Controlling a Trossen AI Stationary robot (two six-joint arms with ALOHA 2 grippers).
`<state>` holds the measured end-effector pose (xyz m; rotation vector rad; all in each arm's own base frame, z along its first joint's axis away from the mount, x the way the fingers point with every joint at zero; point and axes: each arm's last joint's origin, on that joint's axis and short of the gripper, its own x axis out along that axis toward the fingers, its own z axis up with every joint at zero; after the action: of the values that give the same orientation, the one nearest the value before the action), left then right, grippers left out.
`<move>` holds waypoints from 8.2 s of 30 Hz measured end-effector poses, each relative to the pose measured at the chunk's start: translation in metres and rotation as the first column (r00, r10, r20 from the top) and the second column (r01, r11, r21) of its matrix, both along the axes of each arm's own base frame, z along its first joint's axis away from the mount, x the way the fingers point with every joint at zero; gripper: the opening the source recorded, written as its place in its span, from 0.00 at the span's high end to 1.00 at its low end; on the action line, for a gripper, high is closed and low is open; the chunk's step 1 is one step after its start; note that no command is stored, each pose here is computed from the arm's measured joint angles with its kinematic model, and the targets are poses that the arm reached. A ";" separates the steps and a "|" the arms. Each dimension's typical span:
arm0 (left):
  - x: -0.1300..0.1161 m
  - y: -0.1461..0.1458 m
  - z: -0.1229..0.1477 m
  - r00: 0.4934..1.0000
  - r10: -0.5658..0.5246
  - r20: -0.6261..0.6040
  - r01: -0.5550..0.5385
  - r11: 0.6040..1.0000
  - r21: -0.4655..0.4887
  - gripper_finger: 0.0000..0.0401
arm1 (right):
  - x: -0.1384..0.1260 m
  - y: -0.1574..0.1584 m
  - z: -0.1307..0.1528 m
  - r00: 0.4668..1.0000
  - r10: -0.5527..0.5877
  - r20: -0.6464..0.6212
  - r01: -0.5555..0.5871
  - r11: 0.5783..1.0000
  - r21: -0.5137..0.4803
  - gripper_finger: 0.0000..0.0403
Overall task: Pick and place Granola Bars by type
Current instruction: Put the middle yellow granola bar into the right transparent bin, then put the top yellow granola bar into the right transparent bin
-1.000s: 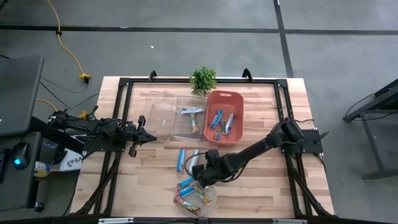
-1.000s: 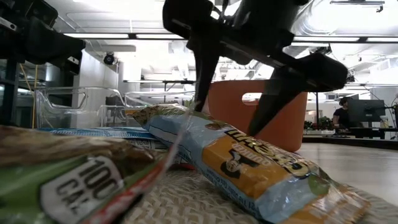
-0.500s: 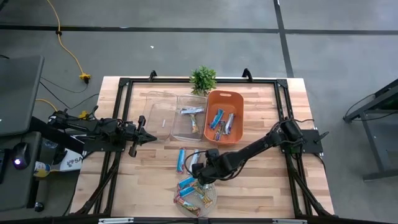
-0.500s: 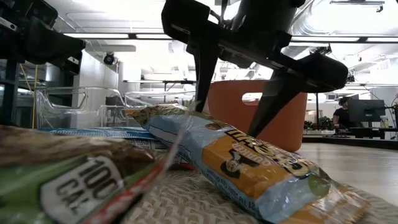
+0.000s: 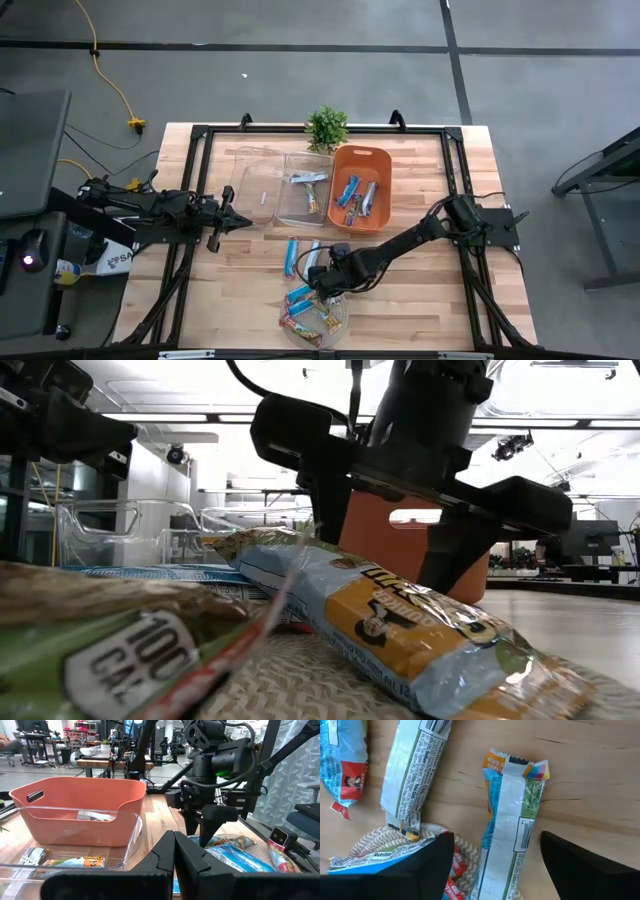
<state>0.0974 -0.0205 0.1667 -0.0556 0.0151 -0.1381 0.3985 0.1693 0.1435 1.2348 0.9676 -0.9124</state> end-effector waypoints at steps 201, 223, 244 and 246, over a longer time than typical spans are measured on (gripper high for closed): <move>0.000 0.000 0.000 1.000 0.000 0.000 0.000 1.000 0.000 1.00 | 0.031 -0.201 0.144 0.732 0.651 0.199 -0.382 0.635 -0.672 0.68; 0.000 0.000 0.000 1.000 0.000 0.000 0.000 1.000 0.000 1.00 | 0.010 -0.084 0.156 -0.233 0.824 -0.516 -0.428 -0.563 -0.707 0.68; 0.000 0.000 0.000 1.000 0.000 -0.001 0.000 1.000 0.000 1.00 | 0.009 -0.067 0.087 -0.619 0.546 -0.564 -0.437 -0.837 -0.330 0.68; 0.000 0.000 0.000 1.000 0.000 0.000 0.000 1.000 0.000 1.00 | 0.018 -0.069 0.083 -0.621 0.553 -0.556 -0.454 -0.831 -0.321 0.68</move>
<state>0.0974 -0.0205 0.1667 -0.0556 0.0155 -0.1383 0.4165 0.1005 0.2268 -0.8822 0.9237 0.7493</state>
